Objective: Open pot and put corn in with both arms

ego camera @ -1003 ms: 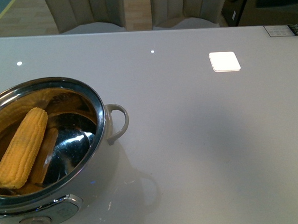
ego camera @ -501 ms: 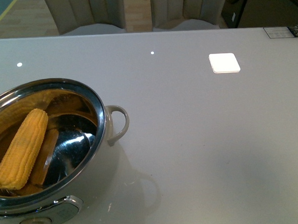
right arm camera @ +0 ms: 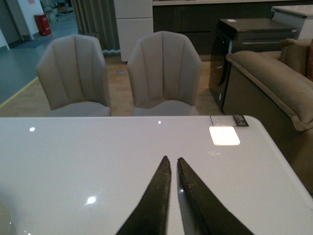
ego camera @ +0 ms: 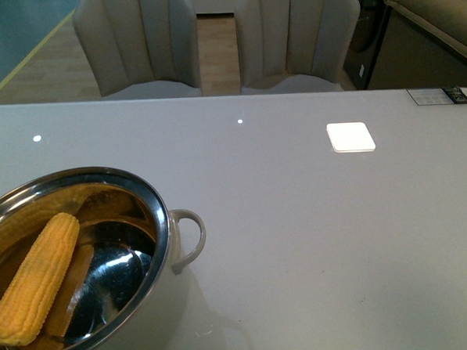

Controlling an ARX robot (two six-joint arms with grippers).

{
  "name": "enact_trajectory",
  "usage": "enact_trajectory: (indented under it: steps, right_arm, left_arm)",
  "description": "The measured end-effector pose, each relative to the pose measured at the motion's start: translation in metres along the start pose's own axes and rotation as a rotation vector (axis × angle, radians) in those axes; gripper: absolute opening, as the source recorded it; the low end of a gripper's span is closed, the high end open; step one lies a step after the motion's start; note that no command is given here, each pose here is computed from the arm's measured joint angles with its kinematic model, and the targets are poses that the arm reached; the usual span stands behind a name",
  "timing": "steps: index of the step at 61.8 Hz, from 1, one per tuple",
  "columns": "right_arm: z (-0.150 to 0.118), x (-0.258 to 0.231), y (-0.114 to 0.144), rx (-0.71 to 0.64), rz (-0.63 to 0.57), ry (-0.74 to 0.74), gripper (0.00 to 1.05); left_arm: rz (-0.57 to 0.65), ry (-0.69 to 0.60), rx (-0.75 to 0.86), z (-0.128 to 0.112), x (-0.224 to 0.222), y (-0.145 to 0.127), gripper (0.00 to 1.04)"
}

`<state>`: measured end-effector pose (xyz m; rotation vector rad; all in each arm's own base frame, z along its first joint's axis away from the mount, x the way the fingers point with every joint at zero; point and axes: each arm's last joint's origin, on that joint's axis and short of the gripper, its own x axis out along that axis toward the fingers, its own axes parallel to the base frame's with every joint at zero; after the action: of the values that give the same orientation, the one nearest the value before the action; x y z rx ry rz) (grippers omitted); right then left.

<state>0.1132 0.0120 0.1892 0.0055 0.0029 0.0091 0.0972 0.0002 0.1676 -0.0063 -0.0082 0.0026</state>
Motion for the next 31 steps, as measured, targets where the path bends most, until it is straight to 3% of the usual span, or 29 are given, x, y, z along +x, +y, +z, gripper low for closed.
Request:
enact_trajectory:
  steps: [31]
  right_arm:
    - [-0.018,-0.016,-0.012,0.0,-0.005,-0.008,0.02]
  left_arm:
    - [0.0,0.0,0.0,0.0,0.0,0.0,0.98]
